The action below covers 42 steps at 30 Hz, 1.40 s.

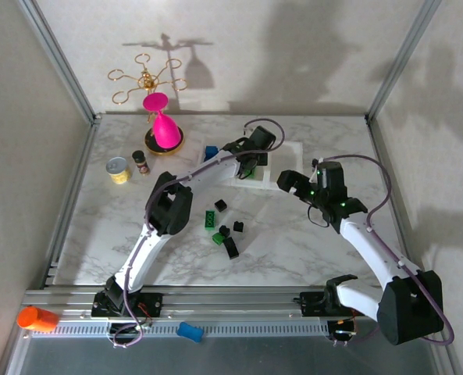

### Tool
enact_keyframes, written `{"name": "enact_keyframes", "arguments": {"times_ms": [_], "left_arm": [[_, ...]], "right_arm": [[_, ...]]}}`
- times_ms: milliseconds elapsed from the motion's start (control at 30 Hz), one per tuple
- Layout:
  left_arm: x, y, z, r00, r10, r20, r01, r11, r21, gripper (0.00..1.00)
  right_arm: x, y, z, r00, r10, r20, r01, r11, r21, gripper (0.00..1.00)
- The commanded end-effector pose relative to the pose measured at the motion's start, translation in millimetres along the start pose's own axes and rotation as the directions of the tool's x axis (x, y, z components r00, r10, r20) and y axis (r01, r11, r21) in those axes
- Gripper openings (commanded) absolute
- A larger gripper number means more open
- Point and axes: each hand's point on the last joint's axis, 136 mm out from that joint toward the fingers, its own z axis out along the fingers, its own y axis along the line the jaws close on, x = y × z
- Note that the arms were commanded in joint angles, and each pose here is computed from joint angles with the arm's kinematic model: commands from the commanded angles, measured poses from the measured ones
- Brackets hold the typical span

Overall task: Sort the legos into containers by color
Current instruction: Place the lego in the container, then pick up the lego from the center of the table.

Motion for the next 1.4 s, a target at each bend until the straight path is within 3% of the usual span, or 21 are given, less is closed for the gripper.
{"name": "enact_keyframes", "arguments": {"times_ms": [0, 300, 467, 700, 833, 1033, 1367], "left_arm": [[-1, 14, 8, 1.0, 0.026, -0.013, -0.027, 0.998, -0.059, 0.29], [-12, 18, 3, 1.0, 0.017, -0.007, -0.017, 0.999, -0.052, 0.42], [-42, 14, -28, 0.999, 0.005, 0.052, -0.004, 1.0, -0.019, 0.5], [-62, 13, -90, 0.994, -0.004, 0.111, 0.001, 1.0, 0.026, 0.51], [-43, 26, -123, 0.993, -0.013, 0.114, 0.007, 0.999, 0.054, 0.51], [16, 68, -155, 0.998, -0.048, 0.048, 0.045, 0.998, 0.052, 0.51], [125, 127, -170, 0.988, -0.107, -0.109, 0.107, 0.994, -0.005, 0.55]], "right_arm": [[-5, 4, -2, 1.0, -0.019, 0.012, 0.02, 1.0, -0.021, 0.99], [-9, 9, -5, 1.0, -0.02, 0.015, 0.021, 0.999, -0.041, 0.99], [-12, 18, -12, 0.999, -0.04, 0.027, 0.042, 0.996, -0.08, 0.99], [-8, 18, -19, 0.997, -0.08, 0.015, 0.081, 0.994, -0.075, 0.99], [7, 20, -20, 0.995, -0.102, -0.02, 0.099, 0.988, -0.12, 0.99], [36, 23, -19, 0.987, -0.14, -0.081, 0.124, 0.977, -0.175, 0.99], [94, 50, -19, 0.953, -0.253, -0.164, 0.2, 0.937, -0.287, 0.99]]}}
